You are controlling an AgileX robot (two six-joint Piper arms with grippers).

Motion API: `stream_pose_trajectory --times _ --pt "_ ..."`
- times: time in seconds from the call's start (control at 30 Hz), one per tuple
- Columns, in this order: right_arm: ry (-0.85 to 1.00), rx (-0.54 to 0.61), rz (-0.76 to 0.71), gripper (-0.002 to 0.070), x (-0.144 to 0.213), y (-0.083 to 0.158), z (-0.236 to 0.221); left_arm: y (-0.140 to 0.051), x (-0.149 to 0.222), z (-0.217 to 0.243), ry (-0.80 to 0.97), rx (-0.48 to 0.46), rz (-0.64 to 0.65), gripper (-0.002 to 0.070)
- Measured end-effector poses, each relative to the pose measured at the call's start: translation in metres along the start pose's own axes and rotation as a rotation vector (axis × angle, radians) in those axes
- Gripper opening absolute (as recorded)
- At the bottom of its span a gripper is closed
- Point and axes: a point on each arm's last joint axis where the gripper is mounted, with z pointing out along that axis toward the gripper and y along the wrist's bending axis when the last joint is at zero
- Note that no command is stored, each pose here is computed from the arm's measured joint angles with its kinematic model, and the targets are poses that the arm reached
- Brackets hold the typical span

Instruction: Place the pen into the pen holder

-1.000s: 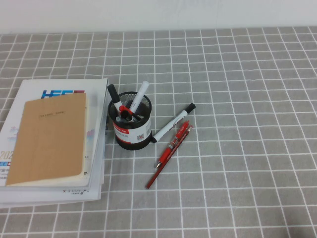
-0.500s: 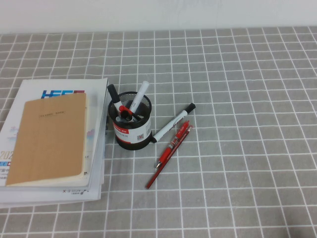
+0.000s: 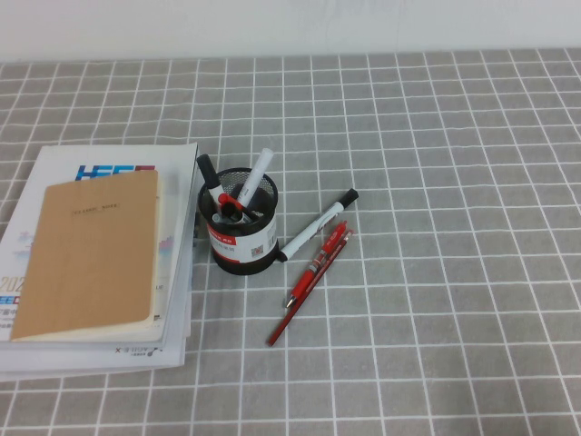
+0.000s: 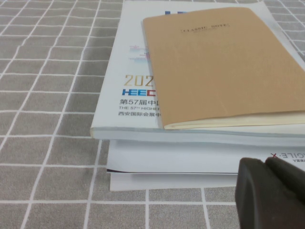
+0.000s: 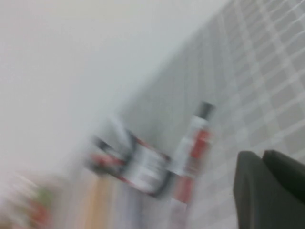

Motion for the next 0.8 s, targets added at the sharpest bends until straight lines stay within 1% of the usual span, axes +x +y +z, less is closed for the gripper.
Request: stream_pose_trajectory --times 0.03,0.07,0.13,0.23,0.43,0.53,0.57,0.63,0.7,0.8 --pt "-0.018 -0.020 0.076 -0.0013 -0.002 0.002 0.000 0.000 0.000 0.000 0.000 0.000 0.000 -0.0005" --pt "-0.035 -0.031 0.121 -0.0013 -0.003 0.003 0.000 0.000 0.000 0.000 0.000 0.000 0.000 -0.0005" --pt "-0.063 -0.039 0.170 -0.0013 -0.006 0.003 0.000 0.000 0.000 0.000 0.000 0.000 0.000 -0.0005" --pt "-0.089 -0.037 0.179 -0.0013 -0.008 0.003 0.000 0.000 0.000 0.000 0.000 0.000 0.000 -0.0005" --pt "-0.085 -0.038 0.181 -0.0013 -0.008 0.003 0.000 0.000 0.000 0.000 0.000 0.000 0.000 -0.0005" --pt "-0.074 -0.044 0.112 -0.0013 -0.008 0.005 -0.001 0.000 0.000 0.000 0.000 0.000 0.000 -0.0005" --pt "-0.073 -0.062 0.062 -0.0013 -0.010 0.011 -0.002 0.000 0.000 0.000 0.000 0.000 0.000 -0.0005" --pt "-0.082 -0.097 -0.021 -0.0013 -0.018 0.024 -0.005 0.000 0.000 0.000 0.000 0.000 0.000 -0.0005" --pt "-0.076 -0.120 -0.107 -0.0013 -0.029 0.043 -0.007 0.000 0.000 0.000 0.000 0.000 0.000 -0.0005" --pt "0.006 -0.112 -0.243 -0.0013 -0.045 0.068 0.000 0.000 0.000 0.000 0.000 0.000 0.000 -0.0005"
